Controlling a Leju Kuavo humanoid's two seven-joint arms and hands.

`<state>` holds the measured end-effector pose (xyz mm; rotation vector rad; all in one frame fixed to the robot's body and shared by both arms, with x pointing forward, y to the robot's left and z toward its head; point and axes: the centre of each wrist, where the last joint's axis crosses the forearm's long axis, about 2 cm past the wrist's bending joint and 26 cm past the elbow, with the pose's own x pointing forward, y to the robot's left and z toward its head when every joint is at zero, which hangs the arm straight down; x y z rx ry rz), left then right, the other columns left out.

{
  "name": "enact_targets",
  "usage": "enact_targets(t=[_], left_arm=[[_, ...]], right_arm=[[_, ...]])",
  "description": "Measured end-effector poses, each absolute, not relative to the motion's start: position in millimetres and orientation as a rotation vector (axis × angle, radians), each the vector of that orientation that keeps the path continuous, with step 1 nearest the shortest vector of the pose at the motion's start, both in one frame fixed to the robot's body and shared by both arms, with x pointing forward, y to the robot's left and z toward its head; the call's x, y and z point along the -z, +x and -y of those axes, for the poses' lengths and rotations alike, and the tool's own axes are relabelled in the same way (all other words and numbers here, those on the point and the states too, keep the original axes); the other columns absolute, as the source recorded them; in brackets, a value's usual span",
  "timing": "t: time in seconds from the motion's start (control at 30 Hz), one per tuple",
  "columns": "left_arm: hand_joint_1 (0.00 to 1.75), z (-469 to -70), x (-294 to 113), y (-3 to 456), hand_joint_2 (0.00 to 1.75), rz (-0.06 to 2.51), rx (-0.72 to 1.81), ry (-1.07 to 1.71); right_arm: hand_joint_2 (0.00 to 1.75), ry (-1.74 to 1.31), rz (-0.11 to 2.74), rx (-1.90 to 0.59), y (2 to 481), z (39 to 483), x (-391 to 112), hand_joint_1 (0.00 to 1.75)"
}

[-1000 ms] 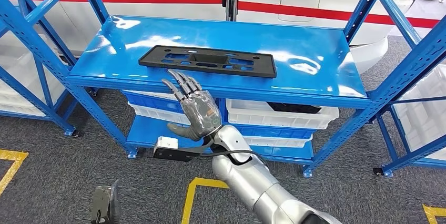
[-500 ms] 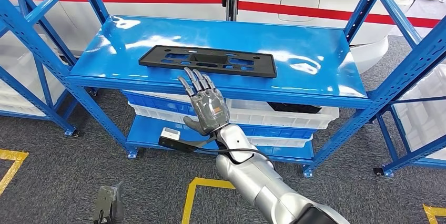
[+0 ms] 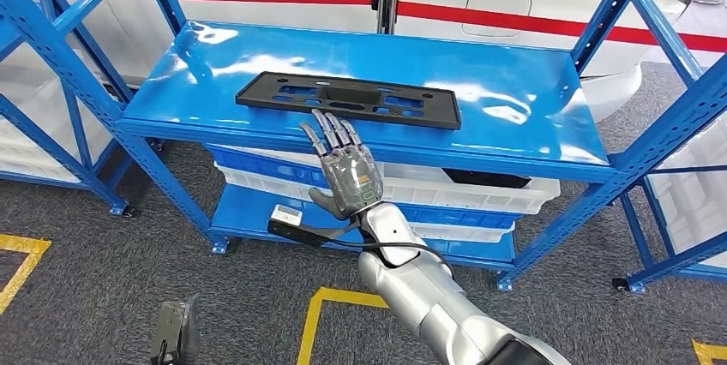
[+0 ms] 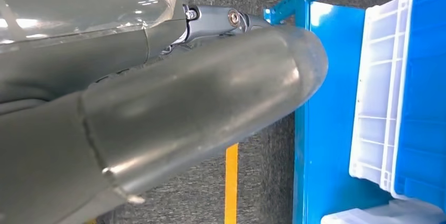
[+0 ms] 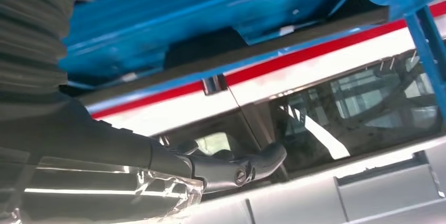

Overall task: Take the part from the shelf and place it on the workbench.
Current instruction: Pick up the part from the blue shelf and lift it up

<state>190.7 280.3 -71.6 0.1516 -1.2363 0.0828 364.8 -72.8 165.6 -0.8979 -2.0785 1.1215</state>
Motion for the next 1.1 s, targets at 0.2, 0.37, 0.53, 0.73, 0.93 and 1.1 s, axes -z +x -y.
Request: enact_targets(t=[0.2, 0.37, 0.53, 0.73, 0.93, 1.1], left_arm=[[0.00, -279.4, 71.7, 190.7, 0.00, 1.235, -0.081, 0.143], [0.00, -277.9, 71.7, 190.5, 0.00, 1.234, -0.082, 0.138], [0.00, -277.2, 73.3, 186.8, 0.00, 1.225, -0.082, 0.136], [0.00, -277.4, 72.5, 188.9, 0.00, 1.229, -0.082, 0.136], [0.00, -276.7, 72.1, 189.6, 0.00, 1.231, -0.084, 0.135], [0.00, -276.1, 72.9, 187.8, 0.00, 1.227, -0.084, 0.134]], right_arm=[[1.75, -0.907, 2.072, -1.118, 365.2, 75.1, -164.9, 0.00], [1.75, -0.907, 2.080, -1.109, 364.9, 73.2, -167.1, 0.00], [1.75, -0.902, 2.072, -1.115, 362.3, 73.3, -163.4, 0.00], [1.75, -0.904, 2.076, -1.118, 362.4, 72.8, -164.1, 0.00], [1.75, -0.902, 2.080, -1.120, 362.0, 73.3, -163.5, 0.00], [1.75, -0.901, 2.066, -1.127, 360.1, 76.7, -157.9, 0.00]])
